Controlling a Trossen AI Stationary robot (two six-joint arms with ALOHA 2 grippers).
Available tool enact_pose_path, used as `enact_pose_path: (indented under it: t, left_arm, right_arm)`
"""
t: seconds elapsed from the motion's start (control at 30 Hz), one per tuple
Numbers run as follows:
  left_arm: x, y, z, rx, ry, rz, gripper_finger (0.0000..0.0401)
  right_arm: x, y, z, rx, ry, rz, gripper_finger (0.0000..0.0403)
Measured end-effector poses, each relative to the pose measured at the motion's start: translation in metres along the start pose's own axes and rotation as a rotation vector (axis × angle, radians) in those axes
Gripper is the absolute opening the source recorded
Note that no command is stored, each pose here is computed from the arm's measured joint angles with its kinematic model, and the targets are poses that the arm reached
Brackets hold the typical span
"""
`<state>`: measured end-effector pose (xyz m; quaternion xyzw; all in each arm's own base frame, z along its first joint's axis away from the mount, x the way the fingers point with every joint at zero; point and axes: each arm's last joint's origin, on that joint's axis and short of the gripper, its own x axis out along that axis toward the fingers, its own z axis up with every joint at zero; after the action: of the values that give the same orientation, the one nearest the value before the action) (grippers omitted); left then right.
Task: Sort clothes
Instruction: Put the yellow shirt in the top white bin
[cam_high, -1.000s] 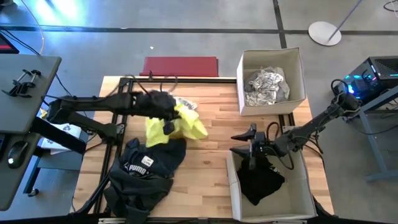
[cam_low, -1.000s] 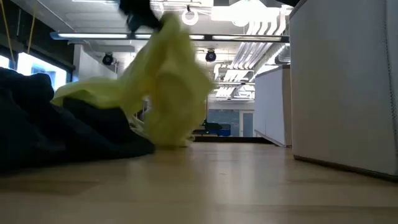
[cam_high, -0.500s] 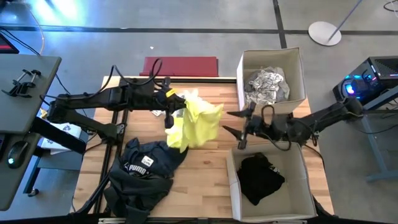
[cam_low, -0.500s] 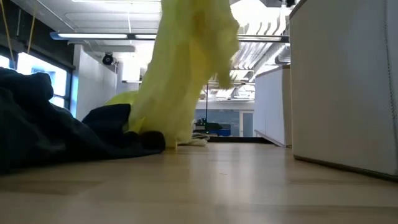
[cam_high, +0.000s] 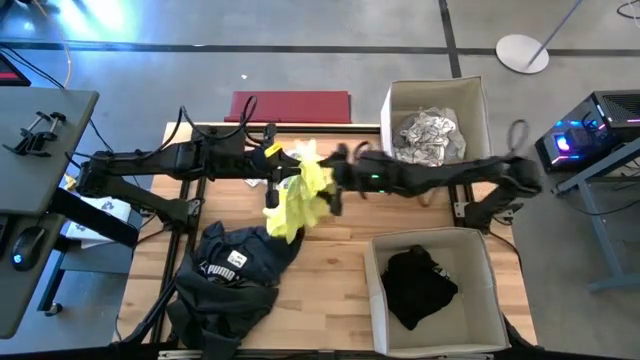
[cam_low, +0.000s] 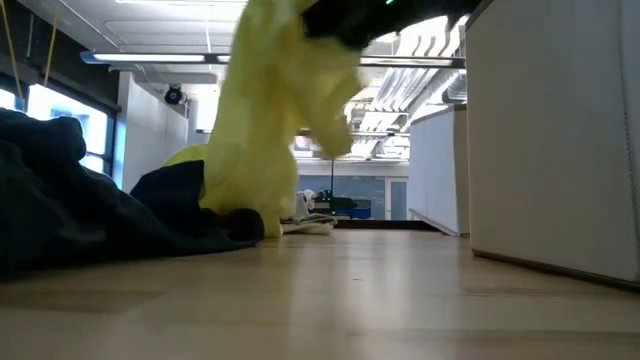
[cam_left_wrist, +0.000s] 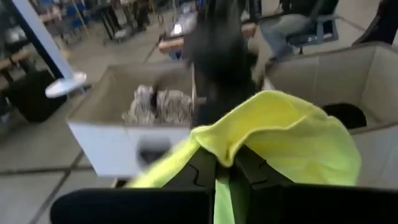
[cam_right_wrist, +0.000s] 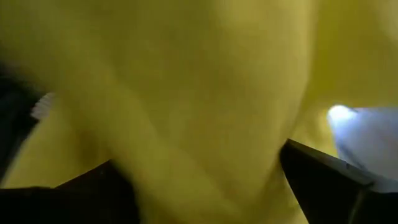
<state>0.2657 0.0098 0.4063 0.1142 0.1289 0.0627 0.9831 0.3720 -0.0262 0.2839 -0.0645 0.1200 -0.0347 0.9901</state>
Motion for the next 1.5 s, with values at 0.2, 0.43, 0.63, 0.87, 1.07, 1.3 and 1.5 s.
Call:
enact_pose_path:
  t: [0.2, 0.43, 0.63, 0.87, 1.07, 1.3, 1.5]
  left_arm:
    - [-0.001, -0.004, 0.004, 0.053, -0.038, -0.010, 0.0000]
    - [-0.006, -0.008, 0.003, 0.029, -0.009, -0.021, 0.0004]
    - [-0.019, -0.008, -0.009, 0.026, 0.132, -0.025, 0.0053]
    - [-0.040, -0.004, -0.022, -0.051, 0.300, 0.069, 0.0085]
    - [-0.041, -0.008, -0.033, -0.047, 0.376, 0.204, 0.0082]
    - [-0.029, -0.014, -0.056, -0.025, 0.407, 0.243, 0.0083]
    - [-0.024, -0.017, -0.067, -0.014, 0.433, 0.247, 0.0083]
  right_arm:
    - [0.052, 0.006, -0.015, -0.025, -0.156, 0.129, 0.0243]
    - [0.053, 0.004, -0.004, -0.005, -0.206, 0.103, 0.0028]
    - [0.016, 0.001, 0.038, 0.047, -0.274, -0.038, 0.0027]
    - [-0.068, -0.005, 0.095, -0.085, -0.261, -0.487, 0.0013]
    - [-0.166, -0.025, 0.142, -0.198, -0.196, -0.987, 0.0007]
    - [-0.268, -0.053, 0.192, -0.156, -0.214, -1.352, 0.0008]
    - [-0.297, -0.075, 0.211, -0.184, -0.227, -1.515, 0.0008]
